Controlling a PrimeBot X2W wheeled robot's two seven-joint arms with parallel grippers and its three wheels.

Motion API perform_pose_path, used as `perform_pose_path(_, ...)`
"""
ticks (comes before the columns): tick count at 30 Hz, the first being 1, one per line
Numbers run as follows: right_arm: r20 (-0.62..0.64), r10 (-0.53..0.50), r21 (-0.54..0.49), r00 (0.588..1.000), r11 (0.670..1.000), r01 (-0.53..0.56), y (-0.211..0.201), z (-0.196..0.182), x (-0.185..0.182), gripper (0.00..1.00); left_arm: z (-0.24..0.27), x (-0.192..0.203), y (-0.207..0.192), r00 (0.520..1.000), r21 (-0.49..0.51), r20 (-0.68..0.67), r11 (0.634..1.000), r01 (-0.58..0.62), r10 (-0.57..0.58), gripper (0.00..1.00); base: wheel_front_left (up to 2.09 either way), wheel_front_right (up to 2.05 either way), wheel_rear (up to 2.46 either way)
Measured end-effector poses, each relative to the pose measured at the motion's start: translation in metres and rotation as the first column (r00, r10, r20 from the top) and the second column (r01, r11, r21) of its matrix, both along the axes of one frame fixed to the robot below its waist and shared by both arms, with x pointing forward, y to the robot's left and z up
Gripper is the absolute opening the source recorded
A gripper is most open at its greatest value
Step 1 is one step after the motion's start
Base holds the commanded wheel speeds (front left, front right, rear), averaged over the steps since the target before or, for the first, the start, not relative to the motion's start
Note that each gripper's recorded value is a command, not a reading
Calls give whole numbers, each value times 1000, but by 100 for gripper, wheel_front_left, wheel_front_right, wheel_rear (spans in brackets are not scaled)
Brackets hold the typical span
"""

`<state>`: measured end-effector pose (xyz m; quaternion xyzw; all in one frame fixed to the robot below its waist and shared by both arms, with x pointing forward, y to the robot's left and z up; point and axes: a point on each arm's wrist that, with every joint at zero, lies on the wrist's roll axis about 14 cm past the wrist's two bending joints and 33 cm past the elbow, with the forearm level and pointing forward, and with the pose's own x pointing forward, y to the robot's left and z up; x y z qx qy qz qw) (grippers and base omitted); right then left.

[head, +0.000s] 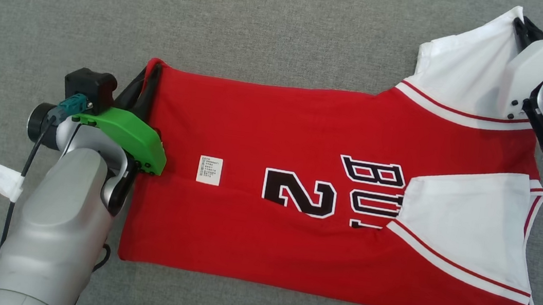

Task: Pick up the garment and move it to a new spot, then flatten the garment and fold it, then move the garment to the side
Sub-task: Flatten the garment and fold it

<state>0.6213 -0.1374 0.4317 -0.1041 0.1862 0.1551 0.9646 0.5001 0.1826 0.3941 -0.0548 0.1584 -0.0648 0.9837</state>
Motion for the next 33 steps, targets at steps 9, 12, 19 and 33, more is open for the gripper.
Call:
perform_pose_path(9, 94, 6, 95, 996, 995, -15, 15, 22, -24, 0, 12, -13, -3, 1000, -10, 22, 1000, 19, -18, 0, 0, 0, 0)
perform_pose_path(12, 118, 10, 128, 993, 991, -25, 19, 28, -38, 0, 19, -20, -4, 999, -14, 38, 999, 29, -29, 0, 0, 0, 0)
perform_pose_path(19, 187, -18, 217, 982, 976, -24, 8, 54, -71, 0, 38, -37, -5, 994, -6, 94, 998, 61, -60, 0, 0, 0, 0)
perform_pose_path(33, 173, -105, 358, 979, 933, 37, -25, 45, -164, 0, 51, -79, -25, 981, -13, 146, 991, 134, -131, 0, 0, 0, 0)
